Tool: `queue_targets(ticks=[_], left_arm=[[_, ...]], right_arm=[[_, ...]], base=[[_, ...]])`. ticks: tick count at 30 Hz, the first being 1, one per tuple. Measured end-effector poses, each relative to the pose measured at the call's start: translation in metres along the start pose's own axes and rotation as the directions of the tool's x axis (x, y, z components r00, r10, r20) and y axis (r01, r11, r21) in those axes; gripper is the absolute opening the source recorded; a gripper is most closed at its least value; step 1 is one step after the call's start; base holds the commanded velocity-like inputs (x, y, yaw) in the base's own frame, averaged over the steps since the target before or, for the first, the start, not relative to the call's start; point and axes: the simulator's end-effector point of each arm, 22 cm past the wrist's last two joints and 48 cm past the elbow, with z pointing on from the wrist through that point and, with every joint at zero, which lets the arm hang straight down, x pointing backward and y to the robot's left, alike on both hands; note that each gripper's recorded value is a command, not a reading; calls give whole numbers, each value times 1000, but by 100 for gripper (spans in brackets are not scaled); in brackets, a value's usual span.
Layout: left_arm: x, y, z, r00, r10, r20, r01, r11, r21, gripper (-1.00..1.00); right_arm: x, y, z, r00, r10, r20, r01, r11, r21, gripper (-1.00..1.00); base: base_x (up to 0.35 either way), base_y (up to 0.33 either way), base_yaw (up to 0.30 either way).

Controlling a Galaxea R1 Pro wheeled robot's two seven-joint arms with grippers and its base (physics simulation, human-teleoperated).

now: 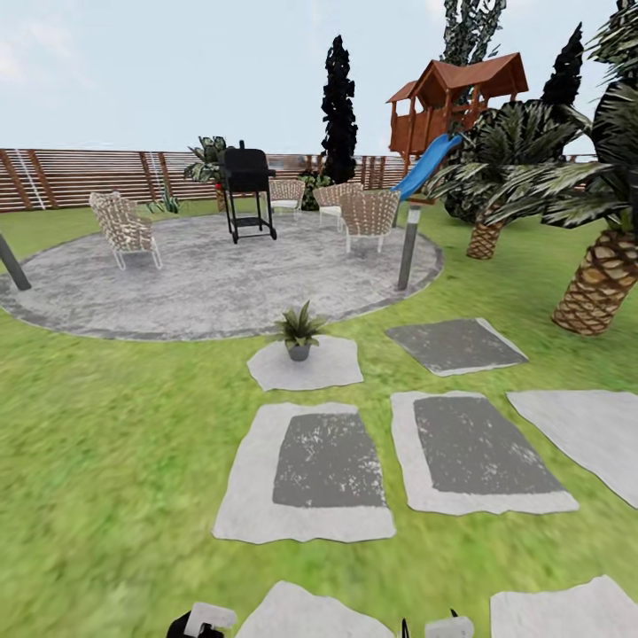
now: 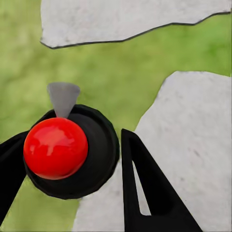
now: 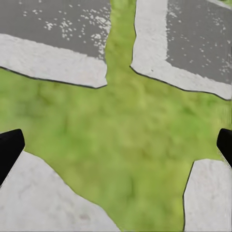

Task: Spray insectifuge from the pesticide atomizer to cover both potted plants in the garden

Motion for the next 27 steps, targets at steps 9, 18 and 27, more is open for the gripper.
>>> queue_targets(ticks=[9,18,27], left_arm=[[0,-3,0,1000,0,1,0,1000,5,-100],[-1,-3,0,1000,0,1,0,1000,5,-100],[-1,-3,0,1000,0,1,0,1000,5,-100]], right_arm=[[0,0,0,1000,0,-1,0,1000,0,100],[0,0,0,1000,0,0,0,1000,0,100],[0,0,0,1000,0,-1,0,1000,0,100]], base=[[339,0,0],[339,0,0],[339,0,0]])
